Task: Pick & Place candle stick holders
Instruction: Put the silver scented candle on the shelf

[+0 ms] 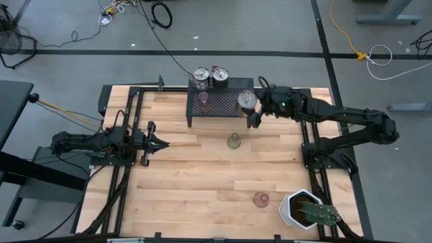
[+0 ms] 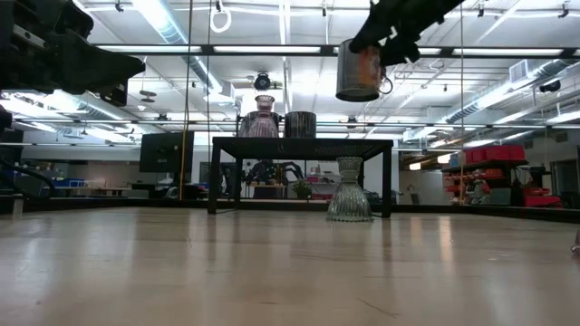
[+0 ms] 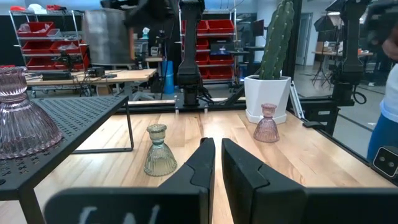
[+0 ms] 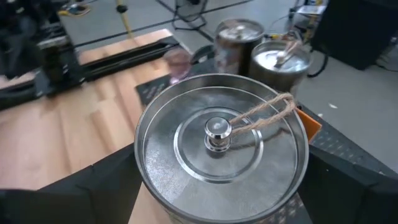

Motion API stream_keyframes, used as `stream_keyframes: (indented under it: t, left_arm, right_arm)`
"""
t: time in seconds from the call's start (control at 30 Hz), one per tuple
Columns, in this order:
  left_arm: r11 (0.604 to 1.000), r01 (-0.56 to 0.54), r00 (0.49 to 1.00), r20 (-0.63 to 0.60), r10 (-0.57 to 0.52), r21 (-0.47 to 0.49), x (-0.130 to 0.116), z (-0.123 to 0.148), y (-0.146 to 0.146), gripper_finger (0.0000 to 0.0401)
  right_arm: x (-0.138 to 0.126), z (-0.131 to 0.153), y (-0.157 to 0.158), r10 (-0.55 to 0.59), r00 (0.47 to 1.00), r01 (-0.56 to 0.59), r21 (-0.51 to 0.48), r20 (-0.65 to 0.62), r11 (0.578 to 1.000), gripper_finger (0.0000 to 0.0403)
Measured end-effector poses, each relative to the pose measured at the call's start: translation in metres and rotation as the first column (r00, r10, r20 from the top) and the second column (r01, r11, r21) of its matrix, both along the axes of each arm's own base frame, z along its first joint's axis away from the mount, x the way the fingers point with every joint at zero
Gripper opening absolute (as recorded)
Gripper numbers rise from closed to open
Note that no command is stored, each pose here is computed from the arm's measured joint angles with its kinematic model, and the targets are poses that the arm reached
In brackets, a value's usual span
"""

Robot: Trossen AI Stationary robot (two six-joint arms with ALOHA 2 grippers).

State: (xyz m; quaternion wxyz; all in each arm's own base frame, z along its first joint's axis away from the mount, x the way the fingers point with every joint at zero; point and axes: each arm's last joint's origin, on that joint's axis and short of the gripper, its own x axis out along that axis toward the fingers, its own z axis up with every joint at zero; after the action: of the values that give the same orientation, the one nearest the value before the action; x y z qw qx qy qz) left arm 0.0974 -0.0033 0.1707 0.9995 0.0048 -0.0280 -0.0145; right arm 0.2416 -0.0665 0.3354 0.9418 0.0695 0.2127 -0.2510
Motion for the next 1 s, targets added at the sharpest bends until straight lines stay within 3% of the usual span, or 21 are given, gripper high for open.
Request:
stream_keyframes:
  t: [0.43,1.0]
  left_arm:
    - [1.0,0.0,1.0,0.0,0.0,0.0,0.0,0.0,0.0,0.0034]
    - [1.0,0.0,1.0,0.0,0.0,0.0,0.0,0.0,0.0,0.0034]
  right_arm:
    - [0.014,0.011,-0.058,-0.248,0.969,0.248,-0.035,-0.01,0.968,0.0366]
    - [0.013,0.01,-0.08,-0.313,0.949,0.315,-0.044,0.032,0.948,0.0366]
